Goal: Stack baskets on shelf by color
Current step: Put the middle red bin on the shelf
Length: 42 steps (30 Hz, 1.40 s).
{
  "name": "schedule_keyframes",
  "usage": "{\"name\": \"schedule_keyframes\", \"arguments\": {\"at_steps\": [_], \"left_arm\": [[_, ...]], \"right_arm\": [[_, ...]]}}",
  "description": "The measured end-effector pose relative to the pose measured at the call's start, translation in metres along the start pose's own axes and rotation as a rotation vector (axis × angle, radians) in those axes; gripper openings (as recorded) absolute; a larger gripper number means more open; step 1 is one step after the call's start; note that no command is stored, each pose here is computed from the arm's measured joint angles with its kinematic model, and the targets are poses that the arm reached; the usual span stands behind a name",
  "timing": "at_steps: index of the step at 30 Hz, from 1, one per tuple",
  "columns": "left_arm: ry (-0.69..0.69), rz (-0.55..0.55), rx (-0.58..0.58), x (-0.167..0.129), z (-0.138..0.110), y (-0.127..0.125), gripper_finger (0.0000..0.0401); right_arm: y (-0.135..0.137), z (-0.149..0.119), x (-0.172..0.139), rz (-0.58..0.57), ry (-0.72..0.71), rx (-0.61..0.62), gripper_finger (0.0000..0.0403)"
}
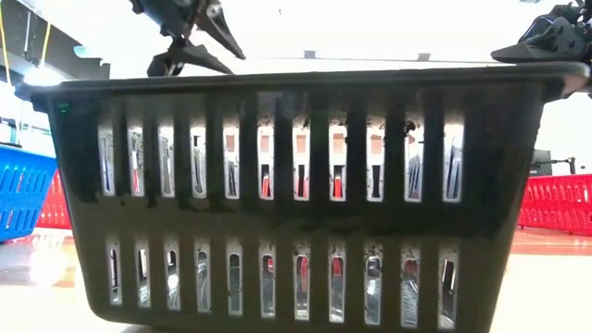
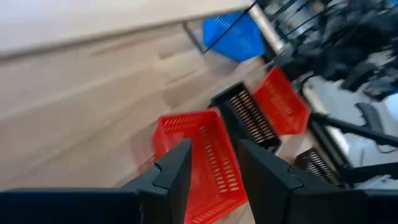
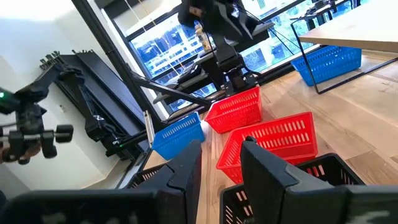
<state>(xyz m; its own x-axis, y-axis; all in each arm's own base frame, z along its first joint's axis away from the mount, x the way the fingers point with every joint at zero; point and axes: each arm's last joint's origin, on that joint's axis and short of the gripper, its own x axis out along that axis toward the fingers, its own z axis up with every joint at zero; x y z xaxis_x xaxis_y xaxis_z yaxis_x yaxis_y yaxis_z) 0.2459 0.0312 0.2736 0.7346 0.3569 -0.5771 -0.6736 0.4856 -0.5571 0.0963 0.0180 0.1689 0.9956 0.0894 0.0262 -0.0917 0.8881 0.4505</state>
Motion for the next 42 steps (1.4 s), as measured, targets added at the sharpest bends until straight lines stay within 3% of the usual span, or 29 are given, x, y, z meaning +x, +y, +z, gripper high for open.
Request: {"name": "schedule_keyframes", "arguments": {"at_steps": [6, 18, 32, 42], "left_arm": [[0.083, 0.086, 0.014, 0.032, -0.017, 0.003, 0.0122], [0.153, 0.091, 0.023, 0.074, -0.037, 0.002, 0.0122], [0.23, 0.164, 0.032, 0.101, -0.059, 0.011, 0.0122], [0.285, 0.152, 0.029, 0.117, -0.07, 0.015, 0.0122]], "right_arm": [[0.0, 0.0, 0.0, -0.001, 0.0, 0.0, 0.0099], [0.0, 0.0, 0.0, 0.0, -0.001, 0.0, 0.0099], [0.0, 0.0, 0.0, -0.001, 0.0, 0.0, 0.0099], [0.0, 0.0, 0.0, 0.0, 0.0, 0.0, 0.0099]]}}
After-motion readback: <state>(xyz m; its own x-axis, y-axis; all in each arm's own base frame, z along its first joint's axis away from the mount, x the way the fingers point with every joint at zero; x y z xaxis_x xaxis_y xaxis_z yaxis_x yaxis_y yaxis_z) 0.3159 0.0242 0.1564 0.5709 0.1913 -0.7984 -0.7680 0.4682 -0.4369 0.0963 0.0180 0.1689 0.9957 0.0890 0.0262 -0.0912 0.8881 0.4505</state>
